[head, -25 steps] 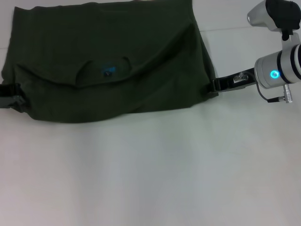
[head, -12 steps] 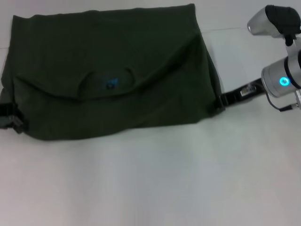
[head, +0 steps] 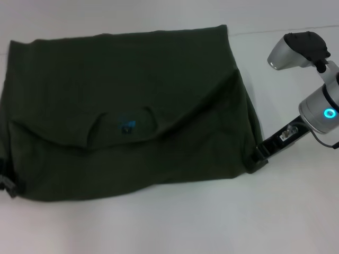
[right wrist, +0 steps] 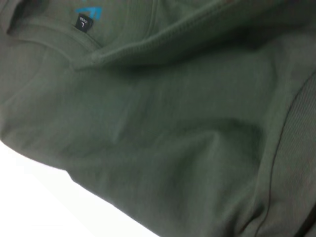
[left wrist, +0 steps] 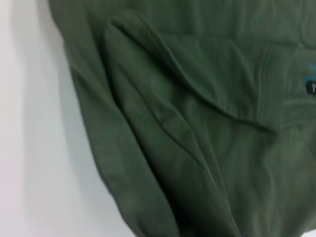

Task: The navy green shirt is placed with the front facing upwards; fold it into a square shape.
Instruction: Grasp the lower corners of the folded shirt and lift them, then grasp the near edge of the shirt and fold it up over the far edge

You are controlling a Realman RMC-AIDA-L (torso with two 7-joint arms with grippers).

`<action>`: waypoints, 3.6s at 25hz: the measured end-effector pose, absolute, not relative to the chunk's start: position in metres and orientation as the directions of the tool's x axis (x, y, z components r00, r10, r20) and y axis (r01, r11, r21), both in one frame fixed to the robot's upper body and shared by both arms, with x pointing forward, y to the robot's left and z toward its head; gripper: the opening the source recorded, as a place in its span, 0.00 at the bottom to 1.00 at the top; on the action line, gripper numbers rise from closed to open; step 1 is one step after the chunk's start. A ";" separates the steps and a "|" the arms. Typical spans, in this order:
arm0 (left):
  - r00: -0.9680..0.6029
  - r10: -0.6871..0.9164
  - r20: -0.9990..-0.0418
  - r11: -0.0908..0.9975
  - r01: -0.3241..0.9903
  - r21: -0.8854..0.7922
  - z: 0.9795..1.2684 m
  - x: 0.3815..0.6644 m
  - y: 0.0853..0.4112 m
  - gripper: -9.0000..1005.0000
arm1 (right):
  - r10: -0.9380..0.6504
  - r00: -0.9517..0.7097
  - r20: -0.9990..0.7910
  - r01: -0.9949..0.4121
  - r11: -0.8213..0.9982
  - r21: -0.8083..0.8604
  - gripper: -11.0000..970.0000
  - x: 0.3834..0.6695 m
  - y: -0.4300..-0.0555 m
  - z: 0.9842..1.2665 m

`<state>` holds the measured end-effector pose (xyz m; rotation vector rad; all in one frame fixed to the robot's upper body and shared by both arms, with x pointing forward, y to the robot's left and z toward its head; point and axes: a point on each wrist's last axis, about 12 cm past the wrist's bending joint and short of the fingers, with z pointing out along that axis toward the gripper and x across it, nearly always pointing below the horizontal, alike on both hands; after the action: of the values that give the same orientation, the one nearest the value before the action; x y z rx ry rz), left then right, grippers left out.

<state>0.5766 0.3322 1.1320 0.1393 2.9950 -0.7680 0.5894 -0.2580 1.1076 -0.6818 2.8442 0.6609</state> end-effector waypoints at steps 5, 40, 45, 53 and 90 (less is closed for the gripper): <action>-0.994 0.107 -0.003 0.851 0.093 -0.516 1.126 0.558 0.337 0.09 | -0.454 -0.873 -0.179 -0.486 0.777 0.400 0.08 0.580 -0.257 1.106; -0.970 0.170 -0.175 0.744 0.242 -0.623 1.187 0.559 0.367 0.08 | -0.466 -0.782 -0.414 -0.623 0.581 0.524 0.08 0.585 -0.288 1.211; -0.957 0.122 -0.264 0.722 0.268 -0.638 1.201 0.563 0.374 0.08 | -0.420 -0.774 -0.473 -0.632 0.552 0.544 0.08 0.585 -0.296 1.221; -0.939 0.086 -0.333 0.715 0.291 -0.635 1.213 0.565 0.382 0.08 | -0.393 -0.779 -0.488 -0.624 0.558 0.547 0.08 0.584 -0.303 1.223; -0.745 -0.038 -0.666 0.924 0.227 -0.307 1.182 0.669 0.312 0.10 | 0.002 -0.730 -0.683 -0.368 0.842 0.395 0.11 0.641 -0.317 1.183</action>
<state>0.6693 0.3122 1.1821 0.1338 2.3671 -0.4854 0.6409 -0.3170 1.1828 -0.2651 2.3085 0.6777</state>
